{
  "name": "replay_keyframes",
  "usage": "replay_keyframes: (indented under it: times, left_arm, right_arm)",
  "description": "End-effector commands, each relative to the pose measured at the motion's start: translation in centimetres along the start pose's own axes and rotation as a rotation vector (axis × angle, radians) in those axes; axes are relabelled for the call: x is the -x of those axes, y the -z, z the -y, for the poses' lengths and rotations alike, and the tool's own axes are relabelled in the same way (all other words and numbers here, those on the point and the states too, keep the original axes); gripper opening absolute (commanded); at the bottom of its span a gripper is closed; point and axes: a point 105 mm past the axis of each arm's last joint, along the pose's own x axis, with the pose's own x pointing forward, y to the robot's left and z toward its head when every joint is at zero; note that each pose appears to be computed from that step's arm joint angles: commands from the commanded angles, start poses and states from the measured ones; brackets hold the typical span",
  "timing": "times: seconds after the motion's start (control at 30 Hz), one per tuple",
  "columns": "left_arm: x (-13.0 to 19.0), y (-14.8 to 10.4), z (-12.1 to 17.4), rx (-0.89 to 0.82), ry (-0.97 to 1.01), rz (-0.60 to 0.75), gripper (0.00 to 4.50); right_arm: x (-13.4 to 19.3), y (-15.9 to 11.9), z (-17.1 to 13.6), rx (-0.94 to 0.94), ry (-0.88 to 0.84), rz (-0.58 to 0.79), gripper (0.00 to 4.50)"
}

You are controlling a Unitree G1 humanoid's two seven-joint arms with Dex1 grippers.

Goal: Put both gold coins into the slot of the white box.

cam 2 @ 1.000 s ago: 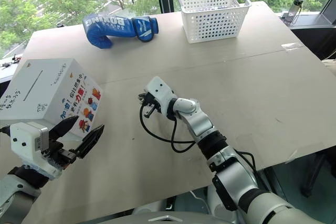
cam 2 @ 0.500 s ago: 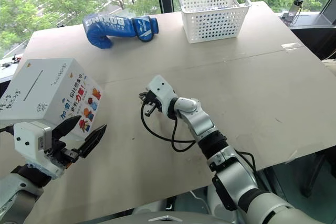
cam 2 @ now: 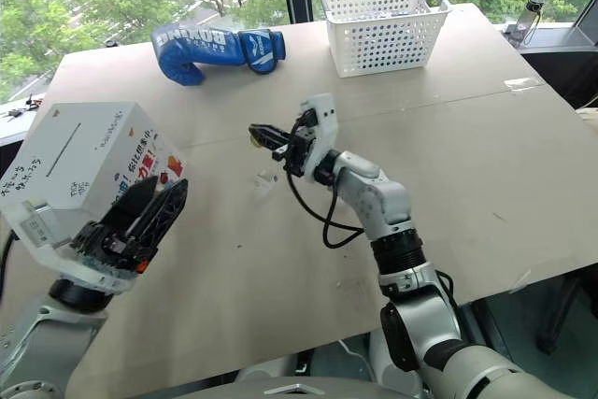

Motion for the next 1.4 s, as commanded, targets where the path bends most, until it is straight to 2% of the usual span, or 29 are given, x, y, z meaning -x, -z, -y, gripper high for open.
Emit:
replay_keyframes:
  times: [0.03, 0.33, 0.63, 0.77, 0.8, 1.17, 1.27, 1.3, 1.33, 1.37, 1.4]
  left_arm:
    - [-2.1, -1.1, 3.8, 0.206, 0.202, 0.151, 4.12]
    - [-5.6, -2.3, 2.5, 0.434, 0.209, 0.344, 4.12]
    - [-8.2, -0.8, 4.2, 0.557, 0.272, 0.329, 4.12]
    - [-8.7, -1.0, 4.2, 0.583, 0.269, 0.358, 3.03]
    - [-8.9, -1.0, 4.1, 0.595, 0.262, 0.365, 2.52]
    - [-10.1, -0.8, 4.5, 0.640, 0.285, 0.369, 2.52]
    - [-10.2, -0.9, 4.5, 0.641, 0.289, 0.373, 1.79]
    - [-10.2, -0.9, 4.5, 0.641, 0.292, 0.375, 1.21]
    - [-10.2, -0.9, 4.6, 0.639, 0.298, 0.372, 0.94]
    - [-10.2, -0.9, 4.8, 0.638, 0.305, 0.371, 0.41]
    - [-10.2, -1.0, 4.8, 0.638, 0.310, 0.372, 0.20]
  right_arm:
    - [-1.6, -3.0, -5.8, -0.206, -0.249, 0.137, 0.02]
    - [-0.9, -6.3, -7.8, -0.397, -0.360, 0.236, 0.02]
    - [-1.3, -7.7, -8.9, -0.461, -0.392, 0.277, 0.02]
    - [-1.3, -7.7, -9.3, -0.456, -0.405, 0.269, 0.00]
    - [-1.2, -7.7, -9.5, -0.455, -0.409, 0.265, 0.00]
    - [-1.2, -7.5, -9.9, -0.446, -0.422, 0.250, 0.00]
    - [-1.1, -7.4, -9.9, -0.441, -0.421, 0.244, 0.00]
    - [-1.1, -7.3, -9.9, -0.440, -0.421, 0.242, 0.00]
    - [-1.1, -7.3, -9.9, -0.439, -0.421, 0.240, 0.00]
    - [-1.1, -7.3, -9.9, -0.439, -0.421, 0.239, 0.00]
    - [-1.1, -7.3, -9.9, -0.438, -0.420, 0.238, 0.00]
